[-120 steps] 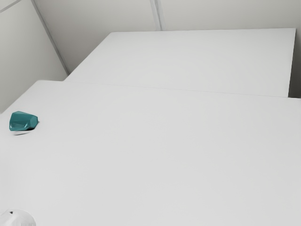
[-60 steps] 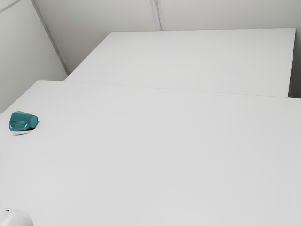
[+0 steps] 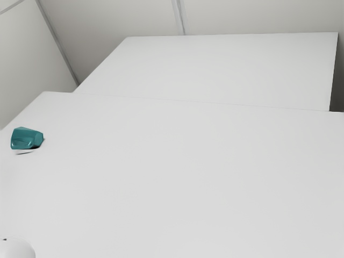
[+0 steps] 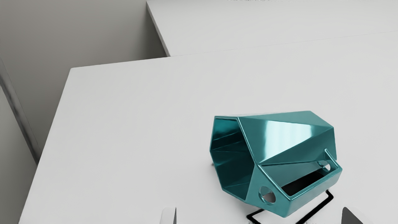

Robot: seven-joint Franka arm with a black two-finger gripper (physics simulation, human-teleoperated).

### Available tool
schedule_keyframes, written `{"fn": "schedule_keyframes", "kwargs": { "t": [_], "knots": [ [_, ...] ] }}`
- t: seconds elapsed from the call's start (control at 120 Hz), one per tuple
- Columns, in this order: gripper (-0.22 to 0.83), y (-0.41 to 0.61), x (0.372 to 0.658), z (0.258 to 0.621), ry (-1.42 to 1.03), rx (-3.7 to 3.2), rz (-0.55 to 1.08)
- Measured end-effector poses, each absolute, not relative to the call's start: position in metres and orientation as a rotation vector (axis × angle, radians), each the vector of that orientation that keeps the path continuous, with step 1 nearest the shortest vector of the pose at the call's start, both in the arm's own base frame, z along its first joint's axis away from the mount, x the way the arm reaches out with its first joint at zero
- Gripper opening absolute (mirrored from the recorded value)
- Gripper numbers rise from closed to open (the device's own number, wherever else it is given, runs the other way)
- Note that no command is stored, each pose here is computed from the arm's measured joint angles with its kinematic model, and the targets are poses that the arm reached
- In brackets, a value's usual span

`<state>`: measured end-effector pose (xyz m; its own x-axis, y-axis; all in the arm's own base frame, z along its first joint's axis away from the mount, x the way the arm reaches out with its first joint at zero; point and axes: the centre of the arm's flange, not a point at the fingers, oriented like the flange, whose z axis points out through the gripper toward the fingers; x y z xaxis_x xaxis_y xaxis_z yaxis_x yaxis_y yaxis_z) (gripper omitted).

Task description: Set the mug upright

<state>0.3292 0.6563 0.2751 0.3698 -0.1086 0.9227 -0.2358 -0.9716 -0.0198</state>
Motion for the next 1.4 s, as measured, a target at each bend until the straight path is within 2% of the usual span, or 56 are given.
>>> {"fn": "schedule_keyframes", "kwargs": {
  "t": [0.158, 0.492, 0.842, 1.033, 1.233, 1.4],
  "knots": [
    [0.59, 0.668, 0.330, 0.265, -0.186, 2.463, 1.709],
    [0.59, 0.650, 0.371, 0.265, -0.113, 2.371, 1.704],
    [0.59, 0.646, 0.382, 0.247, -0.026, 2.320, 1.691],
    [0.59, 0.651, 0.377, 0.233, 0.017, 2.316, 1.678],
    [0.58, 0.668, 0.369, 0.236, 0.046, 2.337, 1.705],
    [0.58, 0.671, 0.379, 0.233, 0.047, 2.336, 1.713]
  ]
}}
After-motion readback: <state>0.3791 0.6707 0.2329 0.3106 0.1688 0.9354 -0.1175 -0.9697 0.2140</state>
